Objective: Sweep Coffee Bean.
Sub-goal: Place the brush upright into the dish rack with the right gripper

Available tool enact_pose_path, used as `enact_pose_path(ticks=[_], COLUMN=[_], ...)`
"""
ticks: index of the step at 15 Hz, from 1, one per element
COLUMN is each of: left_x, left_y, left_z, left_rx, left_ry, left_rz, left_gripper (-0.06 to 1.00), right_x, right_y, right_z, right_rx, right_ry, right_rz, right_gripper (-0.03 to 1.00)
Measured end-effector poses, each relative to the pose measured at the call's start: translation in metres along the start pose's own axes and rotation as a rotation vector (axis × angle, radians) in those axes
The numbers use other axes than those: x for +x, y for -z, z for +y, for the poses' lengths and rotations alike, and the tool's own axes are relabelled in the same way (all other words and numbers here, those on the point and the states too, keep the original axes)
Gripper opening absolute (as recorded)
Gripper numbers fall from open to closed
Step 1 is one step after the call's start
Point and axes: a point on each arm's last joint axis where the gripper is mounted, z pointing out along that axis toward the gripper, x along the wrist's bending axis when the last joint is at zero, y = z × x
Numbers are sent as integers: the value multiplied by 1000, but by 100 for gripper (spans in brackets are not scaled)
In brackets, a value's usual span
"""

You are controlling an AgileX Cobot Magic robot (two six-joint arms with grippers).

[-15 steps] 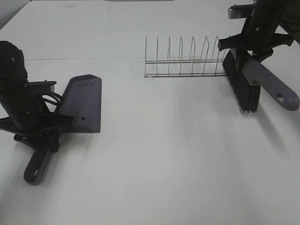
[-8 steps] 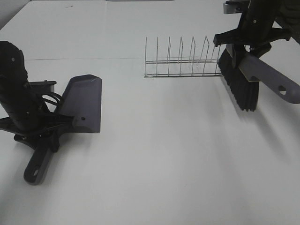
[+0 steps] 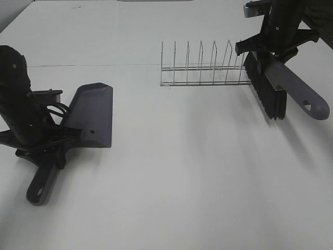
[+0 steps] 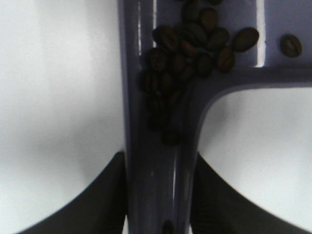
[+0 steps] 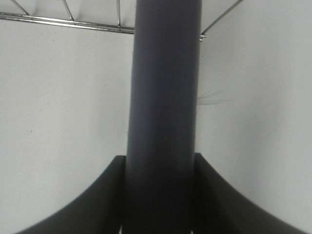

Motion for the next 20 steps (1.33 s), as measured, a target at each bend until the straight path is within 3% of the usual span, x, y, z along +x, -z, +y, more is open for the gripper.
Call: enact_pose_path(ticks=[6, 10, 16, 20], left_x=[0, 0, 0, 0], left_y=[0, 0, 0, 0], left_z=[0, 0, 0, 0], left_rx=[0, 0, 2, 2], left_ry=[0, 0, 0, 0], left_rz=[0, 0, 0, 0], left_gripper=[32, 32, 32, 32], right_x=[2, 8, 6, 7], right_y=[-3, -28, -28, -31], right_z=[9, 14, 46, 45], right_rx=[-101, -96, -214, -202], right_ry=[1, 8, -30, -30], right_rz=[13, 17, 13, 12], right_gripper=[28, 28, 28, 28])
